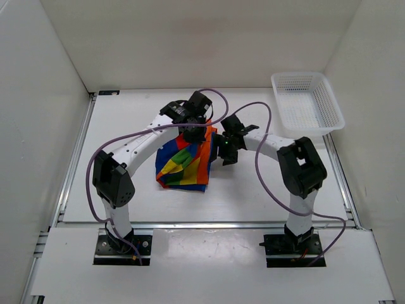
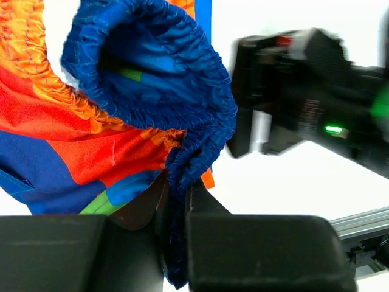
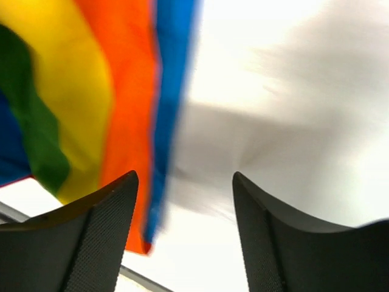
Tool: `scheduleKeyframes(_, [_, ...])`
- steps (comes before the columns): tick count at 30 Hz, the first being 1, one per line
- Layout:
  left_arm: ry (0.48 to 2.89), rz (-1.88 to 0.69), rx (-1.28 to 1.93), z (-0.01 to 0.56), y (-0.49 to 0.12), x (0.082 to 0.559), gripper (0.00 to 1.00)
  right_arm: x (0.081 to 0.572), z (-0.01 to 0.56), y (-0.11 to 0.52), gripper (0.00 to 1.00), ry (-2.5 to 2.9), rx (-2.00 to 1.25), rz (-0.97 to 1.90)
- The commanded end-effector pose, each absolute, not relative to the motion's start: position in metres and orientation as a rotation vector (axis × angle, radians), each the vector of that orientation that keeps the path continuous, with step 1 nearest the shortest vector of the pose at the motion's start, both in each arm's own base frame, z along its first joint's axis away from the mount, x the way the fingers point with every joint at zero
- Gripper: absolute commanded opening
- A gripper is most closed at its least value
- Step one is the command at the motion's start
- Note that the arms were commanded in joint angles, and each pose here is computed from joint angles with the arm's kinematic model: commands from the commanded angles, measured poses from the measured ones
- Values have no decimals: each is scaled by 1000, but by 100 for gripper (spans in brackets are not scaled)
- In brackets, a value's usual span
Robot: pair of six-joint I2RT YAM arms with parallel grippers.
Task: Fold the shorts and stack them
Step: Fold the shorts
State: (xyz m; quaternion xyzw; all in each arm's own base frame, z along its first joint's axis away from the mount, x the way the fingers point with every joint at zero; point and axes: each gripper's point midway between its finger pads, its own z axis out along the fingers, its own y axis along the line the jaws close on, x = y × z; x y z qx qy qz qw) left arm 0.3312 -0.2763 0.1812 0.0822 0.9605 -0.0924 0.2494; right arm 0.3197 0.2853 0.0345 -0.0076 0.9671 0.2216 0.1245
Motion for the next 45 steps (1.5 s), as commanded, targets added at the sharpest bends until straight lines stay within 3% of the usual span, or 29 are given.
scheduleKeyframes(1, [2565, -300, 205, 201, -281, 334, 10, 318, 53, 246, 71, 2783, 37, 518])
scheduleKeyframes(10, [2686, -240, 277, 150, -289, 324, 10, 305, 113, 133, 72, 2613, 357, 455])
scheduleKeyframes(11, [2709, -239, 285, 142, -291, 323, 14, 306, 119, 126, 72, 2593, 382, 453])
scheduleKeyframes(12, [2744, -228, 294, 135, -290, 319, 25, 303, 120, 117, 72, 2590, 392, 440])
scheduleKeyframes(13, [2762, -212, 297, 137, -289, 317, 50, 301, 127, 105, 72, 2570, 422, 427])
scheduleKeyframes(16, [2706, -235, 296, 170, -291, 324, 100, 301, 136, 87, 73, 2546, 423, 397])
scheduleKeyframes(19, [2638, -341, 246, 219, -277, 330, 100, 306, 148, 82, 73, 2528, 397, 385])
scheduleKeyframes(21, [2588, -442, 205, 250, -267, 330, 100, 311, 157, 82, 72, 2506, 376, 387])
scheduleKeyframes(23, [2587, -451, 126, 247, -244, 340, 100, 313, 160, 91, 64, 2514, 331, 421])
scheduleKeyframes(24, [2570, -474, 105, 252, -237, 340, 92, 317, 166, 98, 58, 2495, 304, 444])
scheduleKeyframes(25, [2569, -484, 81, 247, -231, 344, 64, 319, 170, 118, 41, 2506, 238, 484])
scheduleKeyframes(28, [2650, -500, 0, 213, -209, 347, 28, 322, 168, 166, 18, 2543, 63, 540])
scheduleKeyframes(29, [2648, -513, -24, 207, -204, 352, 14, 323, 169, 181, 16, 2550, 18, 566])
scheduleKeyframes(33, [2746, -552, -57, 157, -200, 346, 10, 342, 157, 251, 6, 2592, -142, 647])
scheduleKeyframes(38, [2851, -521, -133, 96, -185, 356, 10, 367, 139, 319, 4, 2620, -247, 806])
scheduleKeyframes(45, [2932, -429, -173, 49, -171, 369, 10, 403, 31, 331, 0, 2776, -163, 581])
